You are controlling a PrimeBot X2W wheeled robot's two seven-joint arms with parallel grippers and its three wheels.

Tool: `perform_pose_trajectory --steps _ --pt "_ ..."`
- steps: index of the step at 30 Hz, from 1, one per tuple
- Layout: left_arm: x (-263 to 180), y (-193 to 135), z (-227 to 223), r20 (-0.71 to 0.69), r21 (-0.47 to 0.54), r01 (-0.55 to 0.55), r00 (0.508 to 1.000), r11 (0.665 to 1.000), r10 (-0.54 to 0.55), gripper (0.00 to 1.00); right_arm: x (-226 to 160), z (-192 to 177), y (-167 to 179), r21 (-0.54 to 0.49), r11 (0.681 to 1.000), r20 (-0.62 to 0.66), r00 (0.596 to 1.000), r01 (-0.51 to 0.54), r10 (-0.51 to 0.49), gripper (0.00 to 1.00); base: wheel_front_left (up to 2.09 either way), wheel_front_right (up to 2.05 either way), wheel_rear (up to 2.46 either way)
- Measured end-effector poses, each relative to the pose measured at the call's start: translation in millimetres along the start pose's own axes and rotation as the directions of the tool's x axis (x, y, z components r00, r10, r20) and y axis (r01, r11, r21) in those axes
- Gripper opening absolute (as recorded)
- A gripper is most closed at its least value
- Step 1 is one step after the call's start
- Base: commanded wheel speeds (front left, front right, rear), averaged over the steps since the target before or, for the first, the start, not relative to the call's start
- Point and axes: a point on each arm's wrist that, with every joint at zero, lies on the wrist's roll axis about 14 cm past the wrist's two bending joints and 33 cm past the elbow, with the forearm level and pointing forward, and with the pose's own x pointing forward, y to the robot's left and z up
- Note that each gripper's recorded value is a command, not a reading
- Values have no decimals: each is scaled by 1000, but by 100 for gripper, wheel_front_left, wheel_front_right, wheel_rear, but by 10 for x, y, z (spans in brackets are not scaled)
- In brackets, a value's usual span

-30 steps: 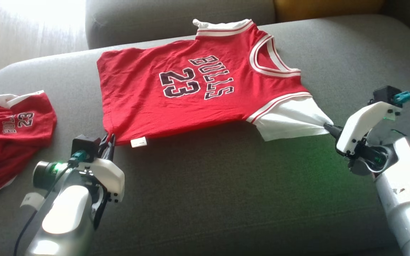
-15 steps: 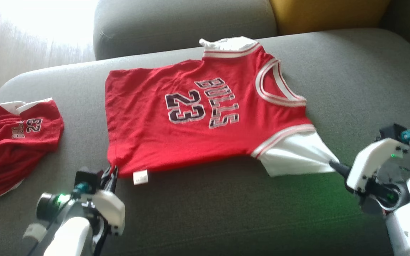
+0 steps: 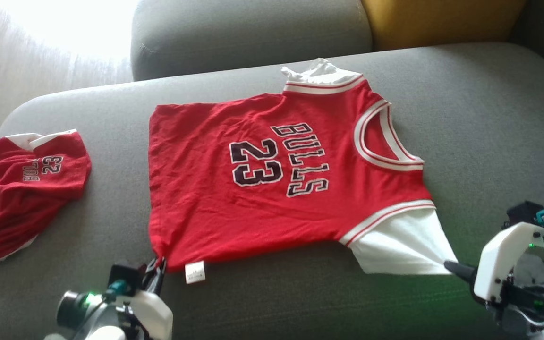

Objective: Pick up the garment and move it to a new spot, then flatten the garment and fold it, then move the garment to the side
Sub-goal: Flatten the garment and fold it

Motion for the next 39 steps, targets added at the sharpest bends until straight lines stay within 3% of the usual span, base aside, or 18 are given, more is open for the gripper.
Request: perform_pose_trajectory --steps 11,29,39 --pt "-208 -79 -184 -30 -20 18 999 1000 -19 0 -187 -215 27 -13 1000 -87 996 2 -3 0 0 0 0" --pt "-601 -137 -329 -69 -142 -57 997 988 47 0 -282 -504 38 -14 1000 -166 986 -7 5 0 0 0 0" --pt "-743 -185 -372 -90 -147 -49 995 988 36 0 -343 -697 23 -1 1000 -242 970 -12 11 0 0 0 0"
